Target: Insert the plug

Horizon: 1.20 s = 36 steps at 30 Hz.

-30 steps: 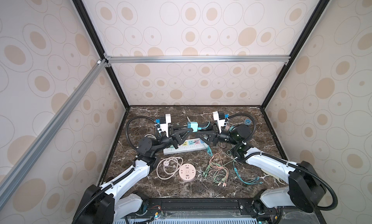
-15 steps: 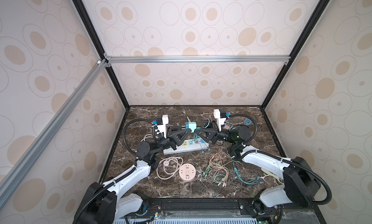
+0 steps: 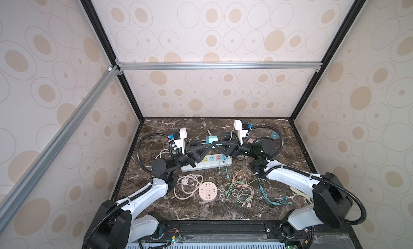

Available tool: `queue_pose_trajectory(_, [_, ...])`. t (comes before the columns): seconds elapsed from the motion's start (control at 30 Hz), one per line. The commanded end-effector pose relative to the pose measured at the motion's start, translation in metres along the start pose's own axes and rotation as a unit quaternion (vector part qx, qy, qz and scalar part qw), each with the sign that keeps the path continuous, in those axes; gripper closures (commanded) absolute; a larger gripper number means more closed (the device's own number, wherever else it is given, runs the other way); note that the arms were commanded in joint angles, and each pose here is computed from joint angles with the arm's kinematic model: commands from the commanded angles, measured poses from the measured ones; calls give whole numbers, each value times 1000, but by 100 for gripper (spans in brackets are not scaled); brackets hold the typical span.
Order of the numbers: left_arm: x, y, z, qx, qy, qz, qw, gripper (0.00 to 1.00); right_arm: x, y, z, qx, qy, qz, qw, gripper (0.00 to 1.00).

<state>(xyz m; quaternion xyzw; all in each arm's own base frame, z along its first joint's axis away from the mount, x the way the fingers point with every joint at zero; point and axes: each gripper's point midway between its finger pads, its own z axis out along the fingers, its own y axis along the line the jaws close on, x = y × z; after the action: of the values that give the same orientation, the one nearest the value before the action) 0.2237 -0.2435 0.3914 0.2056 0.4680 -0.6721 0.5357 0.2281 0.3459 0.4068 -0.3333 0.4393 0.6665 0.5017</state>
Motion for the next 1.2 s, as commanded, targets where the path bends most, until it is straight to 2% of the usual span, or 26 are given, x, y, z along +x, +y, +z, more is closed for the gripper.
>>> queue_pose_trajectory(0.0, [-4, -24, -1, 43, -1, 21, 999, 100, -12, 5, 6, -11, -15, -13, 1000, 66])
queue_pose_trajectory(0.13, [-3, -21, -3, 36, -3, 21, 999, 99, -12, 7, 7, -15, -9, -9, 1000, 76])
queue_pose_trajectory(0.27, [-1, -16, -3, 27, -3, 21, 999, 90, -8, 7, 9, -17, 3, -4, 1000, 85])
queue_pose_trajectory(0.37, [3, -13, -4, 19, 3, 22, 1000, 75, -7, 5, 8, -12, 8, -3, 1000, 86])
queue_pose_trajectory(0.43, [8, -7, -6, 5, 11, 30, 999, 58, -5, 2, 9, 0, 21, -4, 1000, 89])
queue_pose_trajectory(0.47, [11, -2, -8, -8, 15, 32, 999, 53, -2, -1, 9, 12, 34, -2, 999, 91])
queue_pose_trajectory(0.63, [26, 13, -21, -66, 41, 45, 996, 30, 17, -14, 1, 66, 125, -21, 990, 92])
queue_pose_trajectory(0.77, [33, 24, -40, -135, 57, 76, 986, 20, 14, -29, -15, 93, 153, -24, 984, 93])
queue_pose_trajectory(0.87, [34, 32, -56, -189, 66, 99, 975, 17, 10, -41, -27, 111, 169, -27, 979, 93])
queue_pose_trajectory(0.97, [34, 44, -76, -256, 71, 113, 957, 15, 18, -55, -37, 137, 222, -45, 964, 94])
queue_pose_trajectory(1.1, [33, 84, -116, -407, 86, 117, 902, 16, 19, -81, -44, 153, 270, -71, 948, 94])
queue_pose_trajectory(1.17, [34, 96, -128, -450, 102, 116, 880, 17, 12, -101, -49, 162, 272, -71, 946, 94])
